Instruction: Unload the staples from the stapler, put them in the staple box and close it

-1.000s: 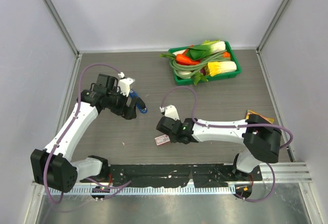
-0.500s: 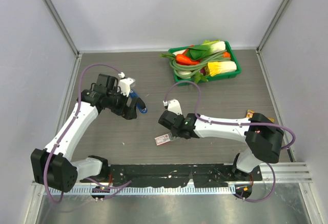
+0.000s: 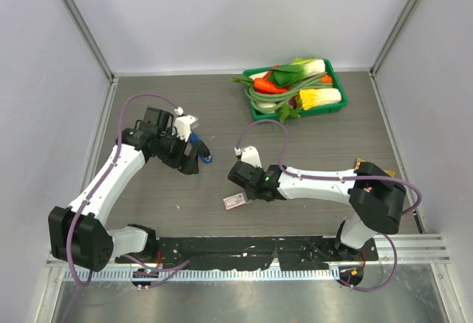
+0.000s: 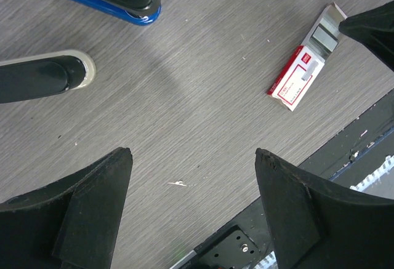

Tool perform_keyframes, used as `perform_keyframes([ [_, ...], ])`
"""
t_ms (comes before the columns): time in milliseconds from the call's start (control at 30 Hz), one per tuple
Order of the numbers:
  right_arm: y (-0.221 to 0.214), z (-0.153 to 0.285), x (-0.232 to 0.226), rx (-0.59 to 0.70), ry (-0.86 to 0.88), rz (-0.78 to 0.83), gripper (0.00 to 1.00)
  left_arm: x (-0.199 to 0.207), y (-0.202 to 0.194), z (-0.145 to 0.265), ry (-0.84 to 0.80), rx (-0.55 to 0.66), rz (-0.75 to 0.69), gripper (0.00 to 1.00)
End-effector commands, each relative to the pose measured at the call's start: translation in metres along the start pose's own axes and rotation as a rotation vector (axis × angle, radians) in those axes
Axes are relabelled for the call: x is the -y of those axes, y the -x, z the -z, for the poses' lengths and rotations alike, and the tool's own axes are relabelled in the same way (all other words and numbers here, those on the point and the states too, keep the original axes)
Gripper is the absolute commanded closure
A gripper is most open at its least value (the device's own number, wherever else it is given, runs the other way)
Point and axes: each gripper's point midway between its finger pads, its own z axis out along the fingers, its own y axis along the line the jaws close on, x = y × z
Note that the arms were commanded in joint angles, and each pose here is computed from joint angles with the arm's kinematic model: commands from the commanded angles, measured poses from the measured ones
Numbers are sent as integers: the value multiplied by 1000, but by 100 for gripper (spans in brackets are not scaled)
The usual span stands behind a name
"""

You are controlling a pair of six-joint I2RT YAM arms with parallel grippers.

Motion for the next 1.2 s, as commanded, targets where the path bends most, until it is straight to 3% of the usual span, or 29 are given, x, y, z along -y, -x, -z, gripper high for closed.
perform_keyframes([
  [0,-1,-4,-3,10,1,-32,99,3,-1,-5,-11,13,-57,16],
  [1167,-11,-10,-18,-23,49,-55,99,4,-13,-10,19,-13,-125,16],
])
